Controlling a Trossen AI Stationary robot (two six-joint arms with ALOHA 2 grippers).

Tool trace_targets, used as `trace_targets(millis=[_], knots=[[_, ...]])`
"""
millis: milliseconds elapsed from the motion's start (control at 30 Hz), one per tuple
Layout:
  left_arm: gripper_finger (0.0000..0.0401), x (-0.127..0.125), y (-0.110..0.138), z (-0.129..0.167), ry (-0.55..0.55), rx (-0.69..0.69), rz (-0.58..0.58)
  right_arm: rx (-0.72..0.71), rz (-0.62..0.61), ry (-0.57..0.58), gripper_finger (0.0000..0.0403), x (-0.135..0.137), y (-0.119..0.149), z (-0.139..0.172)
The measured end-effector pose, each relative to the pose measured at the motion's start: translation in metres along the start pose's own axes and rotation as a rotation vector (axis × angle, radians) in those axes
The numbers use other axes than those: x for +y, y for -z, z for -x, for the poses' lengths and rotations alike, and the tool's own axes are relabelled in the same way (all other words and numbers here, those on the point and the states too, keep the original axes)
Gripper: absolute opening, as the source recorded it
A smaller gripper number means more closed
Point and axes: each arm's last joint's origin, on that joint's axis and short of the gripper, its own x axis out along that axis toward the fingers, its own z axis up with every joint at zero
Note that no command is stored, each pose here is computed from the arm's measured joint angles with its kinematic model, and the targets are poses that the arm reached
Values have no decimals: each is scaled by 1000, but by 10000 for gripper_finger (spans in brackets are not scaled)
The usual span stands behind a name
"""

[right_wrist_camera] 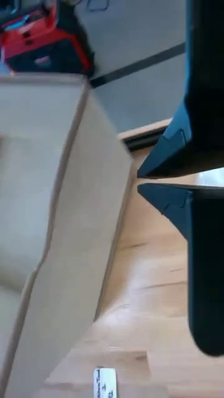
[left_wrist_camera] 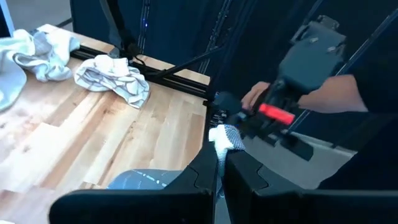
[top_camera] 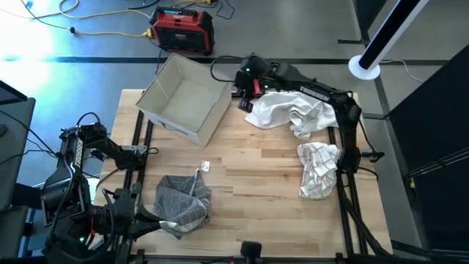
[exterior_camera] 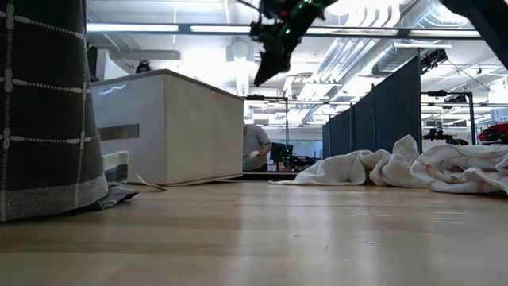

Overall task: Fold towel
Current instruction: Adjust the bin

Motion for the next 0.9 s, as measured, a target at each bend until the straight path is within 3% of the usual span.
trace_targets(millis=[100, 233, 600, 900], knots=[[3, 0, 0, 0, 1, 2, -19, 3, -16, 12, 2, -11, 5, -24], [3, 0, 0, 0, 2, 3, -17, -26, -22, 136, 1, -22, 5, -50], [3, 0, 0, 0, 2, 4, 69, -256, 143, 330, 0, -33, -16, -77], [3, 0, 0, 0, 1, 2, 71, -374, 144, 394, 0, -42, -19, -97]])
